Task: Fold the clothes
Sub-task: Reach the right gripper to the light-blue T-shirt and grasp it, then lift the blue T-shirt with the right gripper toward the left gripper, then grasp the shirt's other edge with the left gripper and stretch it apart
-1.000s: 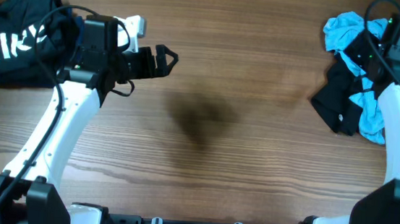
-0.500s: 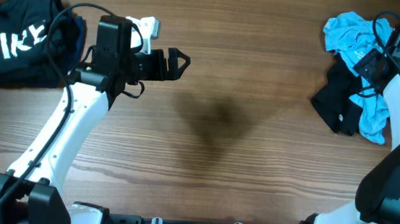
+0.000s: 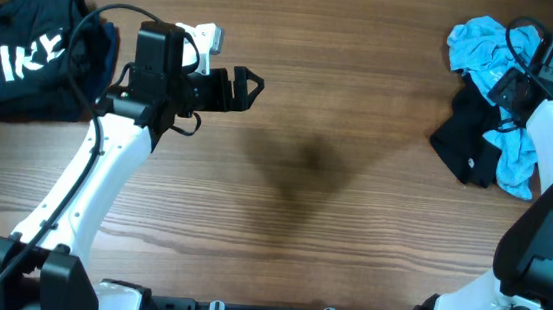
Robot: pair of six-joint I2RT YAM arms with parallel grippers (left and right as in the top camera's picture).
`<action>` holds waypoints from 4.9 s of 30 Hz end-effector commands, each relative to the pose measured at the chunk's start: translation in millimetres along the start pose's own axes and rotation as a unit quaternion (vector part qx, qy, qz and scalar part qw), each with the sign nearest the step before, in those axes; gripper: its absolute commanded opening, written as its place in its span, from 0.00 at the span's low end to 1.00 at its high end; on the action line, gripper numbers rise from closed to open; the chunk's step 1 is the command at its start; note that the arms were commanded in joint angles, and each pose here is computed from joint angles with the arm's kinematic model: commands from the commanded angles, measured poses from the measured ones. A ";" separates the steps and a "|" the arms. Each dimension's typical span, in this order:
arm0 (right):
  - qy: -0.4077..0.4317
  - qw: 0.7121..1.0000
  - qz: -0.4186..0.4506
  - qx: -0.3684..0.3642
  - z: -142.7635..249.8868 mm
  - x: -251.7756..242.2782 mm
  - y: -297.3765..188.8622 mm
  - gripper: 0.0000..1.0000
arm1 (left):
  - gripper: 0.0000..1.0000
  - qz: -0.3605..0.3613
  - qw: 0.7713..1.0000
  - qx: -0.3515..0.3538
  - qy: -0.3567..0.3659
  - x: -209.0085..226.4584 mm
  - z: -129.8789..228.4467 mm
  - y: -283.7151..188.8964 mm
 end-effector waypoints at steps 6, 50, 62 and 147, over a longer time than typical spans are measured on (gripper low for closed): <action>-0.031 0.999 0.013 0.001 12.0 -0.7 22.5 0.87 | 1.00 -0.003 1.000 -0.001 0.002 -0.2 -3.2 5.1; -0.229 0.836 -0.396 -0.303 -10.8 141.6 -261.5 0.04 | 1.00 -0.012 0.998 -0.057 0.004 11.1 -25.6 -8.4; -0.281 0.791 -0.466 -0.280 38.2 188.5 -300.6 0.04 | 1.00 0.027 0.998 -0.053 0.000 1.5 -21.5 -45.6; -0.085 0.952 -0.247 -0.159 19.9 97.9 -231.5 0.04 | 0.04 -0.201 0.911 -0.355 0.058 -44.0 -52.2 -140.6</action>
Point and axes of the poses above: each gripper's point midway between its finger pads, its own y axis out along the fingers, its own x axis along the line the jaws close on, z = x × y, the point moved 7 cm from there along -y, back along the fingers, and after that the axes turned 5 degrees about -y, right-handed, at the moved point
